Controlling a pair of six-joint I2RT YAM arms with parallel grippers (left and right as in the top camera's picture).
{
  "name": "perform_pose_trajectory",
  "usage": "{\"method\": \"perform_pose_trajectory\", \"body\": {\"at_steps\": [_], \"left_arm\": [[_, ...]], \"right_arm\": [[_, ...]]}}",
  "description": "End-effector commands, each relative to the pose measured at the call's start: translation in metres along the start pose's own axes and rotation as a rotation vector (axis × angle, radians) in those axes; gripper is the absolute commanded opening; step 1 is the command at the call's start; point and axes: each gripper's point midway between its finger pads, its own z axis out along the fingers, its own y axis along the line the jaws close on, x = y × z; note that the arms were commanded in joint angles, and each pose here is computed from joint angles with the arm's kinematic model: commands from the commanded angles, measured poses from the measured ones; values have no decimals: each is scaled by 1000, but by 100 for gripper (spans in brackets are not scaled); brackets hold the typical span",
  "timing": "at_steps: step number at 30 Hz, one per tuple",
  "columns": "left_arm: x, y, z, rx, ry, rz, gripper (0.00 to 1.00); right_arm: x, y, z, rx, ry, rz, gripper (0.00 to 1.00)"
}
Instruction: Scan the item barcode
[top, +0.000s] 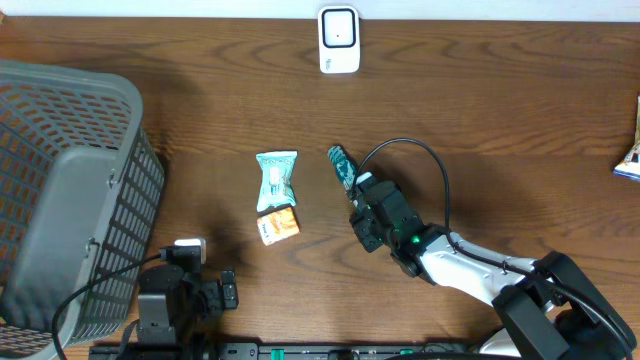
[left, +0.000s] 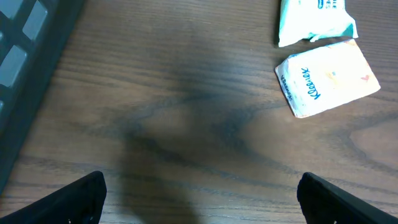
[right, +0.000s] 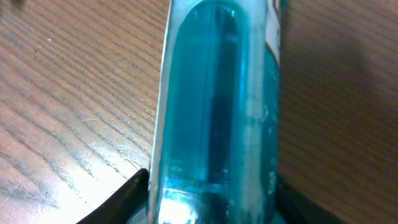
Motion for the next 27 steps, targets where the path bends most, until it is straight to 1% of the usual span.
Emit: {"method": "perform_pose_trajectory", "body": {"at_steps": [1,3,6,8,12,13,15,16,17,18,20,21,25,26,27], "left_arm": [[-2,1,-2,-3,-8,-3,98],[-2,0,-2,-3,-8,-3,98],[-2,1,-2,-3,-8,-3,98],[-2,0,-2,-3,-8,-3,98],[-2,1,-2,-3,-8,-3,98],[-2,1,-2,-3,-8,-3,98],[-2,1,-2,-3,-8,-3,98],[-2,0,-2,-3,-8,-3,98],[-2,1,-2,-3,-8,-3,98],[-2,0,-2,-3,-8,-3,98],[-2,0,-2,-3,-8,-3,98],[-2,1,-2,-3,-8,-3,98],[-2,0,-2,-3,-8,-3,98],[-2,1,-2,-3,-8,-3,98],[-2,0,-2,-3,-8,-3,98]], "right_arm": [[5,-1,3,12,18,5,43],[6,-1,3,12,20,4,42],[7,-2,3,12,25,5,35],[7,-2,3,13,25,5,40],[8,-2,3,13,28,5,40],[8,-2,3,13,29,4,41],[8,-2,3,14,29,5,52],[8,-2,3,14,29,5,62],[8,-2,3,14,29,5,71],[8,-2,3,13,28,4,82],[7,-2,3,13,26,4,98],[7,-2,3,13,25,1,99],[6,-2,4,12,20,-25,99],[7,-2,5,12,23,-25,90],[7,-2,5,12,24,-24,83]]}}
